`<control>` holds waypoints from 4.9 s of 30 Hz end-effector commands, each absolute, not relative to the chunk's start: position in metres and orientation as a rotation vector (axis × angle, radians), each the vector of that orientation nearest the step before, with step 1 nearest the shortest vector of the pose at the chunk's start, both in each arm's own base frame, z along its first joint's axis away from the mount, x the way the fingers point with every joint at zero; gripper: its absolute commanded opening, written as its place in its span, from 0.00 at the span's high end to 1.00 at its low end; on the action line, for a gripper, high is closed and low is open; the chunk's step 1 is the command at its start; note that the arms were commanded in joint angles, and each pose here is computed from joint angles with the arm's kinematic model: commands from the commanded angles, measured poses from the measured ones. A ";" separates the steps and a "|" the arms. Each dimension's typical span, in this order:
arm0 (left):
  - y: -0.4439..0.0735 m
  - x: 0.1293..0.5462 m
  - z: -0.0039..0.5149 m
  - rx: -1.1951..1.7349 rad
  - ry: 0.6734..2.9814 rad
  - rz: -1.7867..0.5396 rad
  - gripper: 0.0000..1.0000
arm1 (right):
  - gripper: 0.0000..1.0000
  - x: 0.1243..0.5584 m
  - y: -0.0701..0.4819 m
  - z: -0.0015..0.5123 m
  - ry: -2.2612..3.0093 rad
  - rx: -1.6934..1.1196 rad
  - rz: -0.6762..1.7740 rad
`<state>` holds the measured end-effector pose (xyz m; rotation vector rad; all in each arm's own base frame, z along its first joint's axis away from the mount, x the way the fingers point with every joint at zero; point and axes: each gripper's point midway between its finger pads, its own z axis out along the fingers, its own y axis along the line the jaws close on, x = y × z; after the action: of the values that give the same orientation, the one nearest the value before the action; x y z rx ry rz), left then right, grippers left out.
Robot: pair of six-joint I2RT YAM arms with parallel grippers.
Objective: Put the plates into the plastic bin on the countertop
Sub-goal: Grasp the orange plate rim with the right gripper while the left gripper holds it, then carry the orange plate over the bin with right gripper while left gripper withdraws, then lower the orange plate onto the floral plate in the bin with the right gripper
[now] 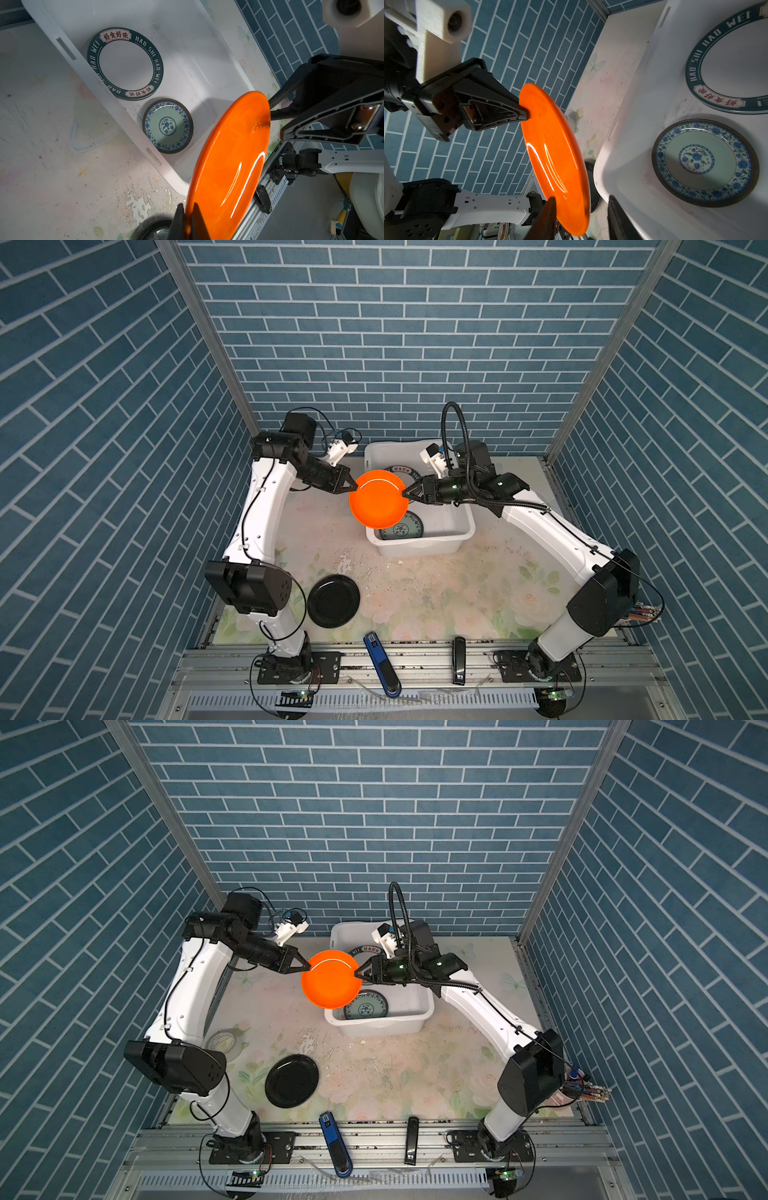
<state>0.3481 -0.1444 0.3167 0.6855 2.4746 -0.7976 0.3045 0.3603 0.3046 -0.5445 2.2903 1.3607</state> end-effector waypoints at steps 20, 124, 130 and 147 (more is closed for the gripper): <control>-0.158 0.341 0.337 0.714 2.410 -0.864 0.99 | 0.84 0.311 0.370 0.311 2.237 -0.579 1.378; -0.110 0.415 0.344 0.420 2.014 -0.351 0.03 | 1.00 0.419 0.296 0.127 2.937 -0.327 0.614; -0.112 0.416 0.342 0.410 2.023 -0.370 0.03 | 1.00 0.412 0.300 0.114 2.964 -0.324 0.632; -0.115 0.418 0.339 0.399 2.037 -0.402 0.03 | 1.00 0.395 0.305 0.087 3.032 -0.290 0.684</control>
<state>0.4160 -0.1115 0.3289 0.3942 2.0604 -0.3829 0.3980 0.2987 0.0826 -0.3119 3.0313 0.6360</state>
